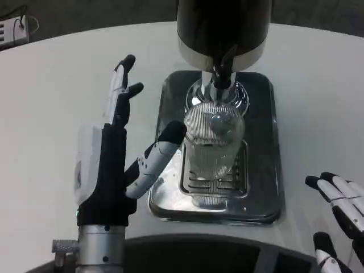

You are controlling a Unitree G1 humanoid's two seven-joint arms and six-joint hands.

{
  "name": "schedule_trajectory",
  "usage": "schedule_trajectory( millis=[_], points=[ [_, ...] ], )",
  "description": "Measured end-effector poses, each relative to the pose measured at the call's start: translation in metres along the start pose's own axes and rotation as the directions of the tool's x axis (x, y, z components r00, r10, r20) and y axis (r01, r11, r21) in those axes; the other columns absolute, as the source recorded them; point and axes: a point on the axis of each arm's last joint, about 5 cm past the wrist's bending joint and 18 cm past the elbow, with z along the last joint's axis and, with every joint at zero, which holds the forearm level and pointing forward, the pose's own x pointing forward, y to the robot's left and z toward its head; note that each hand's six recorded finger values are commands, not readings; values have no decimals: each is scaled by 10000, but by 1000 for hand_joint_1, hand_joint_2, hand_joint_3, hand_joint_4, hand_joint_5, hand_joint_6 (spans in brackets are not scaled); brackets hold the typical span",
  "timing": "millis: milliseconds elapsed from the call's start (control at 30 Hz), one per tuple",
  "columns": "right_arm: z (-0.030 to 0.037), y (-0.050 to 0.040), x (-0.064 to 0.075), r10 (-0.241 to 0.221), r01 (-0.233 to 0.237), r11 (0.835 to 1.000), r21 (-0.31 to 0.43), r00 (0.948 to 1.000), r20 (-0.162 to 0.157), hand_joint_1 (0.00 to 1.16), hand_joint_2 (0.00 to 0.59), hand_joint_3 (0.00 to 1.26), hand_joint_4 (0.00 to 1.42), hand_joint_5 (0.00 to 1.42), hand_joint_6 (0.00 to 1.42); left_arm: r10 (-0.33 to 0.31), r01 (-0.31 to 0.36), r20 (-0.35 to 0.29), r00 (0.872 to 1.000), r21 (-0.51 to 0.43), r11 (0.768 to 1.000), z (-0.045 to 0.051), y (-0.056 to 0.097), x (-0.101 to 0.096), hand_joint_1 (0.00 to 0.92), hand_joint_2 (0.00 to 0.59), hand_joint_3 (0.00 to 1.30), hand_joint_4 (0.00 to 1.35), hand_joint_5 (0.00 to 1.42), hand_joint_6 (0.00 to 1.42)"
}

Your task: Grasp the cup under the faucet to collect the drink, then remove the cup.

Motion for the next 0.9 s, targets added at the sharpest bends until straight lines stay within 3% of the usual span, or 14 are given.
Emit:
schedule_trajectory(
  millis=[167,433,700,900],
  points=[
    [27,0,-7,-11,11,10000,74,10000,84,80,586,127,87,123,229,-37,72,993,9951,-353,9994,247,85,106,0,141,28,0,140,84],
    [44,8,-15,24,-26,9999,100,9999,129,80,586,127,87,123,229,-789,888,1728,9818,-508,9948,502,182,263,0,150,0,0,111,55],
    [53,11,-16,30,-31,9999,126,9999,148,80,586,127,87,123,229,-1863,2016,2157,9585,-514,9781,677,180,371,0,159,0,0,113,49],
    [57,14,-16,9,-11,9999,158,9999,127,80,586,127,87,123,229,-2552,2704,2084,9442,-476,9616,724,134,432,0,162,0,0,113,43]
  ],
)
